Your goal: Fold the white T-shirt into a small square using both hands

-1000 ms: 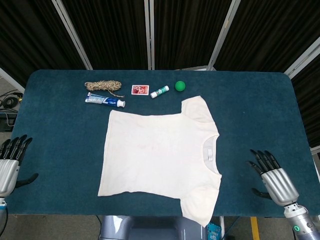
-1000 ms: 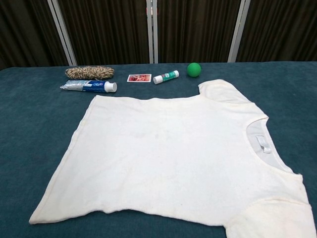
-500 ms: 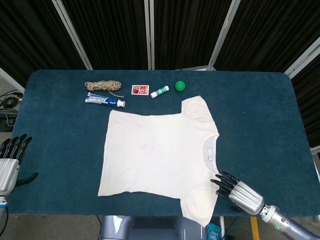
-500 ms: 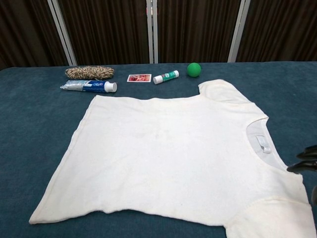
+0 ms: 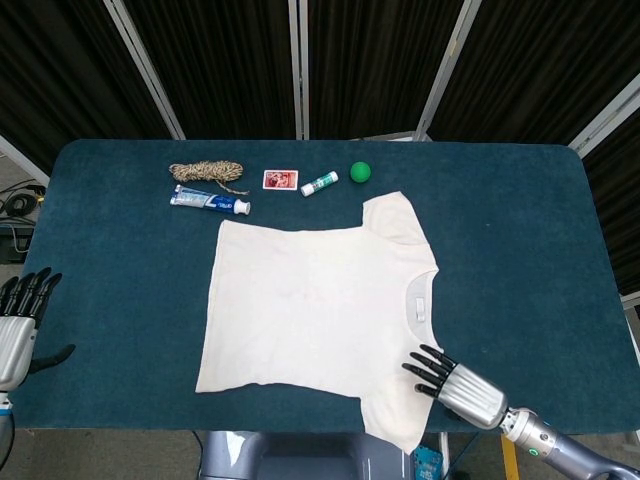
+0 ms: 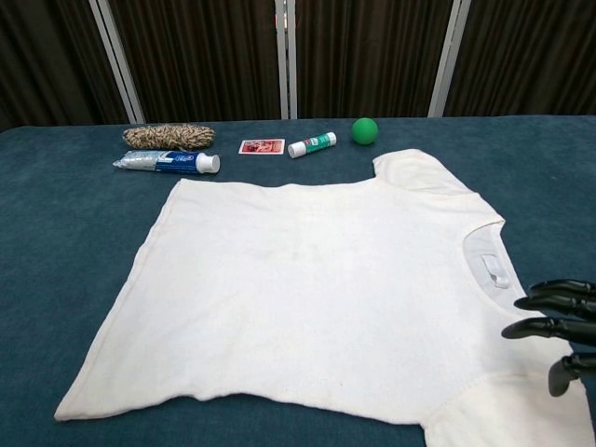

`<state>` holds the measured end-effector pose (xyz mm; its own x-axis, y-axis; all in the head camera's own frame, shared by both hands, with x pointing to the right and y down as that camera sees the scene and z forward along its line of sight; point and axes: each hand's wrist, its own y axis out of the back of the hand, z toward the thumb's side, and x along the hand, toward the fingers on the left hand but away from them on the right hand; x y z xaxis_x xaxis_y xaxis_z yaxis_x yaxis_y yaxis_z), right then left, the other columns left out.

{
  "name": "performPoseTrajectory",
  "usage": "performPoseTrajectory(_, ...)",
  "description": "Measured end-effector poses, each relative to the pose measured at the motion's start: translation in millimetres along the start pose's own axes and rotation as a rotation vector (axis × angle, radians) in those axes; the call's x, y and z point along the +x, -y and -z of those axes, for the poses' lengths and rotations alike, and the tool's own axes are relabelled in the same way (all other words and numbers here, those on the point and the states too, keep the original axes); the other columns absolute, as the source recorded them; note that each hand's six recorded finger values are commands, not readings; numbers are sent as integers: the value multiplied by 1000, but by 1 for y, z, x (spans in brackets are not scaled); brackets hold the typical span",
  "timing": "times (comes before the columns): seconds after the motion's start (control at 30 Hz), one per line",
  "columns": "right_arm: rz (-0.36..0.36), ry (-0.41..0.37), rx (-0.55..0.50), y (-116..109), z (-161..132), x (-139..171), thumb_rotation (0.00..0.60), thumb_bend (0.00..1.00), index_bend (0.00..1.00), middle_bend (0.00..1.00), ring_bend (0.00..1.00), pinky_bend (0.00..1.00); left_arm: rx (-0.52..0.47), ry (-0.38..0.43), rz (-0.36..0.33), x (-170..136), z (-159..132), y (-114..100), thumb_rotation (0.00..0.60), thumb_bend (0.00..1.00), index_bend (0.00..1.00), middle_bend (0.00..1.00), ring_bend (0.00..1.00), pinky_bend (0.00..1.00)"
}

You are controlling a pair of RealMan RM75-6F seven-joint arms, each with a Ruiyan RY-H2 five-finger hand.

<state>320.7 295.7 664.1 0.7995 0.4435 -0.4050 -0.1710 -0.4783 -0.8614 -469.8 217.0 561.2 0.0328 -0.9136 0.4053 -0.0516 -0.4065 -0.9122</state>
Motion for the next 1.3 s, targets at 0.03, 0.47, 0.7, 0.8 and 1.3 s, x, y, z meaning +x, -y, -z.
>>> performPoseTrajectory(0.03,-3,-3,3,2,-1,-1,600,0,411,131,0,0,0,0,1,0,0,0,600,0,0,0,0,0)
performPoseTrajectory(0.47,-12,-39,64,16,-4,-11,600,12,422,145,0,0,-7,-7,-4,-1,2,-1,600,0,0,0,0,0)
performPoseTrajectory(0.7,-9,-50,64,20,-8,-18,600,33,422,146,0,0,-10,-16,-7,-1,5,-2,600,0,0,0,0,0)
performPoseTrajectory(0.8,14,-45,54,17,-8,-22,600,40,422,146,0,0,-9,-18,-4,0,5,-1,600,0,0,0,0,0)
performPoseTrajectory(1.3,74,-31,26,4,-7,-28,600,158,413,144,0,0,-12,-17,4,0,5,0,600,0,0,0,0,0)
